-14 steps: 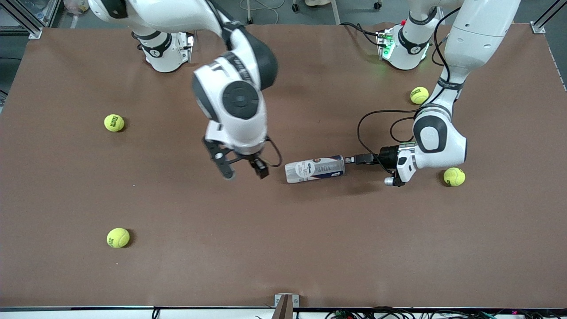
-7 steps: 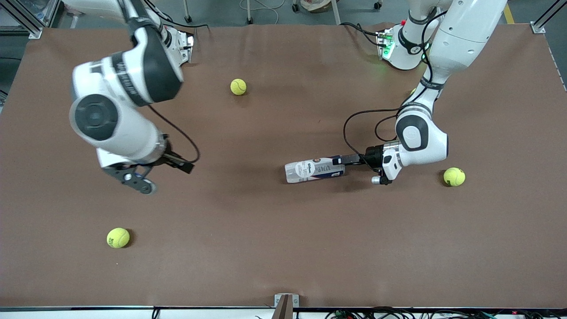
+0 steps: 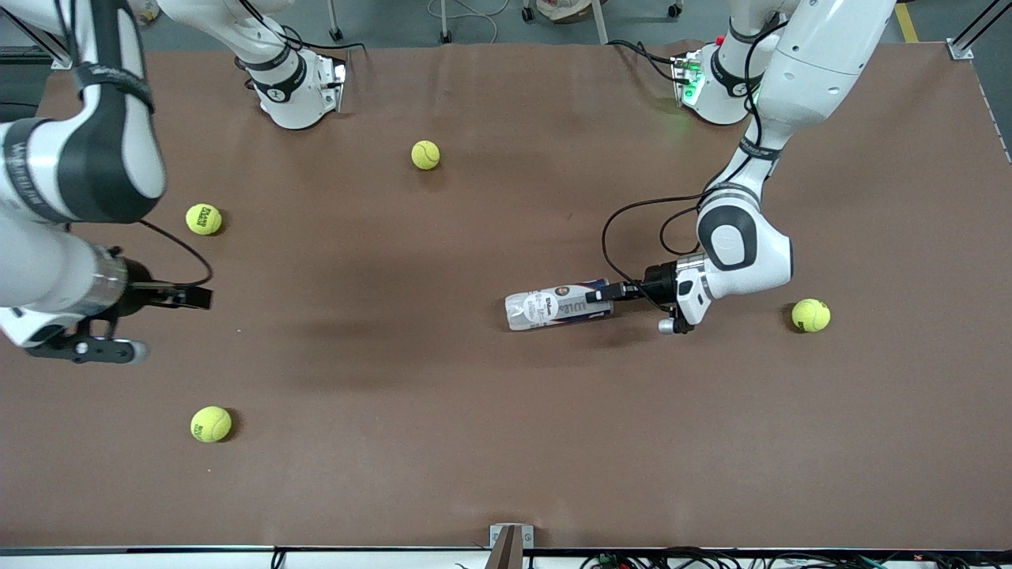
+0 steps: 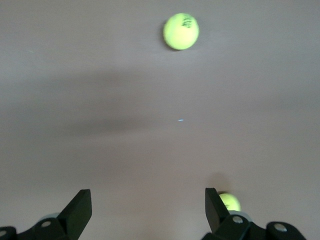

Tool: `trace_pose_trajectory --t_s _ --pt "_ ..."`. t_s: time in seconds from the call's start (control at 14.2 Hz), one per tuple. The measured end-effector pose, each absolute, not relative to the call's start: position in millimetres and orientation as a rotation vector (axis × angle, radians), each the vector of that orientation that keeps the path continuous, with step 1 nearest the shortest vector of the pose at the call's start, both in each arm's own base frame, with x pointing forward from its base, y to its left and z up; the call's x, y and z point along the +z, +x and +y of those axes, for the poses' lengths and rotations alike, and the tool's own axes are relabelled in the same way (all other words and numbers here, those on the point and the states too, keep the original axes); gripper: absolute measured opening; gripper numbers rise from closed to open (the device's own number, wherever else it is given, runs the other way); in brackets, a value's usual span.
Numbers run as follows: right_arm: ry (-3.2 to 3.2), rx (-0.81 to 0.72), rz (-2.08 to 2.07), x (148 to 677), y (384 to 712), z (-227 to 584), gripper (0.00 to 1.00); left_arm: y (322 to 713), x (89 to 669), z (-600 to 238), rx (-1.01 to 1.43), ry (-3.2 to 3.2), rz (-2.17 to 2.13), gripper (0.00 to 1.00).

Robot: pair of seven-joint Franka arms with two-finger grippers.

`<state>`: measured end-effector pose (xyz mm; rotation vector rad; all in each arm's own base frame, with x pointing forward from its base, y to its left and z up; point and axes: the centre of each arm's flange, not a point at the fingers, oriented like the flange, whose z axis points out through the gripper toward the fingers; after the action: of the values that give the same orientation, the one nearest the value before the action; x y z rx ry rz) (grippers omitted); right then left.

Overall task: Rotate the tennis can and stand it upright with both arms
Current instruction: 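Grasp the can with the left gripper while the right gripper withdraws, then lift the can with the left gripper and rotate it upright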

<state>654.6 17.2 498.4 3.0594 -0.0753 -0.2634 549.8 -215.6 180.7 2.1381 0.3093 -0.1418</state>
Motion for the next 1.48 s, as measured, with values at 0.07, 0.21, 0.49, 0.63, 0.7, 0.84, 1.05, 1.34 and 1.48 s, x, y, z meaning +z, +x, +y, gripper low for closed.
trace_pose_trajectory --t_s 0.07,0.21,0.49,0.63,0.7,0.84,1.05,1.34,1.48 --pt "3.065 -0.266 -0.054 499 655 -3 1.0 559 191 -217 -0.129 2.126 0.324 0.18" --pt "3.066 -0.264 -0.049 502 653 -34 1.0 576 216 -221 -0.103 2.101 0.348 0.05" --pt "2.999 -0.228 -0.043 517 651 -50 1.0 603 280 -223 -0.058 2.059 0.4 0.05" --pt "3.0 -0.233 -0.03 525 649 -51 1.0 609 310 -226 -0.073 2.118 0.39 0.05" --pt "3.002 -0.247 -0.012 529 647 -54 1.0 611 324 -229 -0.089 2.162 0.394 0.05" --pt "3.016 -0.258 -0.005 533 645 -64 1.0 614 346 -239 -0.121 2.263 0.408 0.05" --pt "3.072 -0.235 -0.054 539 643 -83 1.0 606 370 -283 -0.162 2.452 0.422 0.05" --pt "3.108 -0.204 -0.09 548 642 -96 1.0 575 395 -358 -0.169 2.72 0.454 0.05" --pt "3.113 -0.2 -0.082 551 643 -93 1.0 559 405 -394 -0.141 2.826 0.467 0.05"
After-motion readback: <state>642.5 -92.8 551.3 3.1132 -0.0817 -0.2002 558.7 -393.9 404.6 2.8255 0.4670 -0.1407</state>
